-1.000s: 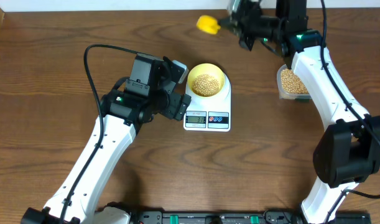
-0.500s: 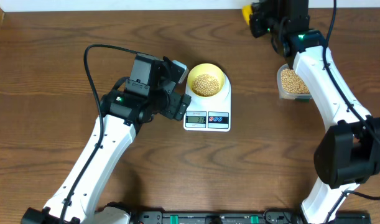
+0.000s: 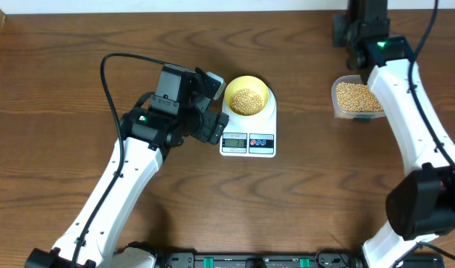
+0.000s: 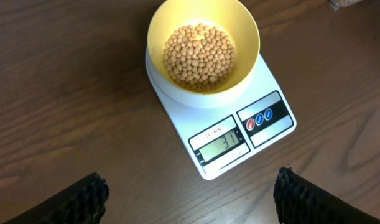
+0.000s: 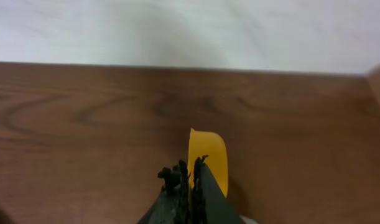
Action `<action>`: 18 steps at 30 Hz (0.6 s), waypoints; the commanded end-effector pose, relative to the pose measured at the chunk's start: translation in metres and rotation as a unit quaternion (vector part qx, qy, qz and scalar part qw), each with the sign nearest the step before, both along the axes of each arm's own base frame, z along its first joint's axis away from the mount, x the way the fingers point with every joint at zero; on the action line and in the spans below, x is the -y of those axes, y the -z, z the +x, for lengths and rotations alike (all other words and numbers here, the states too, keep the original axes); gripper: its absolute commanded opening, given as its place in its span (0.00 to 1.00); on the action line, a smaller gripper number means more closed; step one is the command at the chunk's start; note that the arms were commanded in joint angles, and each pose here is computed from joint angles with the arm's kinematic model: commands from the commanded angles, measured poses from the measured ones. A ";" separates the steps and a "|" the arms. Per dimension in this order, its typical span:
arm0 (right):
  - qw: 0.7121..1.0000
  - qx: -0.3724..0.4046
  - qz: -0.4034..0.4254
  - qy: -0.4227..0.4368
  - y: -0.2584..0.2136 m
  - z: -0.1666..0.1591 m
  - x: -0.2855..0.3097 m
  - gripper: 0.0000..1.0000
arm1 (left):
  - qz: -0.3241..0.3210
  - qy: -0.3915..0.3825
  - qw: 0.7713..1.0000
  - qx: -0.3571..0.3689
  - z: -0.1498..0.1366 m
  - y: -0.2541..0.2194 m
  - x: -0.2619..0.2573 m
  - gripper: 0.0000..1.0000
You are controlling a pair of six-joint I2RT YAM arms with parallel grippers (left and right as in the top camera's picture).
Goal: Scoop item into bowl and weigh 50g on scale
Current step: 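Raise the empty scoop and move it right back toward the tub, then lower the scoop into the soybean tub and scoop more beans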
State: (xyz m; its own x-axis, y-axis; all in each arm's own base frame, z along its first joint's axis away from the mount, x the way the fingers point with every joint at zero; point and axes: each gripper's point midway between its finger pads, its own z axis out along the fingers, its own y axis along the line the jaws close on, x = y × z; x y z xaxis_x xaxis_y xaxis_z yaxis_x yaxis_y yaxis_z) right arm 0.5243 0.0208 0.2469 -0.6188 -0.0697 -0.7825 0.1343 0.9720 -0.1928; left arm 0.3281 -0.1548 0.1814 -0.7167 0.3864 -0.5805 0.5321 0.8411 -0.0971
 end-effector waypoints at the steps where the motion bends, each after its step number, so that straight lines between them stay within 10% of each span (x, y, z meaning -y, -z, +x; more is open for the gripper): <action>1: 0.998 0.007 0.017 0.067 -0.016 -0.019 0.029 0.01 | 0.001 0.008 1.000 0.002 -0.001 0.000 0.000 0.87; 18: 0.983 -0.153 0.063 0.083 0.043 -0.072 0.041 0.01 | 0.001 0.008 1.000 0.002 -0.001 0.000 0.000 0.87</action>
State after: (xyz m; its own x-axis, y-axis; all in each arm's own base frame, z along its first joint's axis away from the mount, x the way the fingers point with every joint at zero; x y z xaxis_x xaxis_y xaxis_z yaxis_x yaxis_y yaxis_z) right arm 0.4551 -0.0207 0.2013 -0.8241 0.1182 -0.5540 0.2351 0.9611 -0.1447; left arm 0.3281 -0.1548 0.1814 -0.7167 0.3864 -0.5805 0.5321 0.8411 -0.0971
